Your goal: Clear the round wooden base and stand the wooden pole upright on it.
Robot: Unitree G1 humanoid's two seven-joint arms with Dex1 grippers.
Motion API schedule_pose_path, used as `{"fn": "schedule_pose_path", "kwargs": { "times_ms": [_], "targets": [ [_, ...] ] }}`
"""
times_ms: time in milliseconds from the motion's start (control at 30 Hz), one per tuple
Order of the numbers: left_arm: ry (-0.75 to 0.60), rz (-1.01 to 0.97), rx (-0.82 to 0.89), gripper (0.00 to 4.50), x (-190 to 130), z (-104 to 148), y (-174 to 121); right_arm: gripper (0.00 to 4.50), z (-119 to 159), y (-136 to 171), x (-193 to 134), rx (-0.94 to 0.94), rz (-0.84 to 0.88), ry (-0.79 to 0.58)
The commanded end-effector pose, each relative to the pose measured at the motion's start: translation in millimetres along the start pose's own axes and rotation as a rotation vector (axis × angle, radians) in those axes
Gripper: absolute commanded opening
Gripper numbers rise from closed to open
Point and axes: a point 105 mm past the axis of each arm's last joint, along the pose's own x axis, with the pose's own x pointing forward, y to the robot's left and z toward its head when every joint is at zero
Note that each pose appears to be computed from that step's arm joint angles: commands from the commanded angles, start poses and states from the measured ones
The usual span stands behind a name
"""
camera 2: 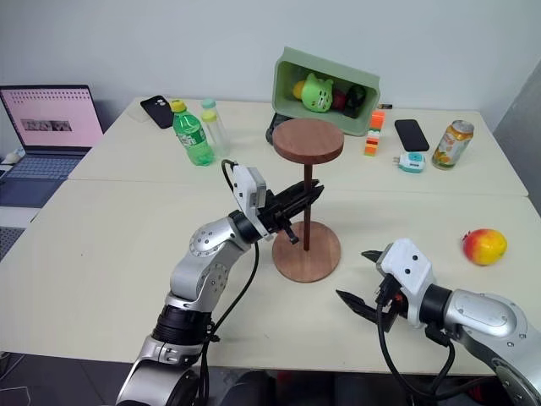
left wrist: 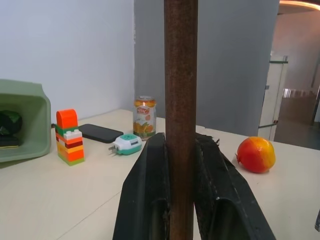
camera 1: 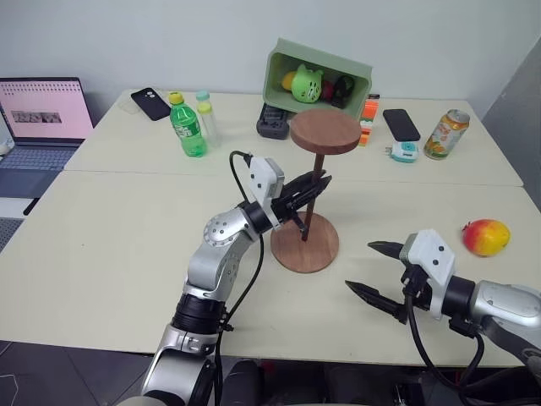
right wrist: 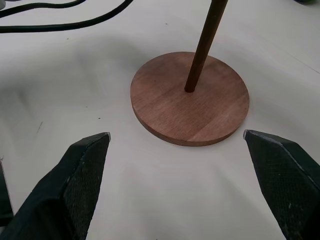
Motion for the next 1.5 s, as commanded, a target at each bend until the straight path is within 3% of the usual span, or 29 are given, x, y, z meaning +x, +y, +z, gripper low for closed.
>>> {"fn": "schedule_pose_path", "kwargs": {
  "times_ms": [33, 667, 1167, 1233, 1500],
  "targets": [
    [-0.004, 0.001, 0.028, 0.27, -1, -1, -3, 4.50, 10, -5, -2, -0.020, -0.021, -0.032],
    [0.176, 0.045, 0.007, 0.27, -33, -44, -1, 4.50, 13, -2, 0, -0.004, -0.017, -0.046],
    [0.197, 0.076, 0.065, 0.27, -31, -38, 3, 4.50, 13, -2, 2, 0.002, -0.014, -0.051],
    [0.191, 0.053, 0.073, 0.97, -31, -35, 1, 4.50, 13, -2, 2, 0.003, -0.014, -0.051],
    [0.218, -0.077, 0.087, 2.28, -30, -30, -14, 4.50, 10, -1, 2, 0.010, -0.016, -0.042]
  ]
}}
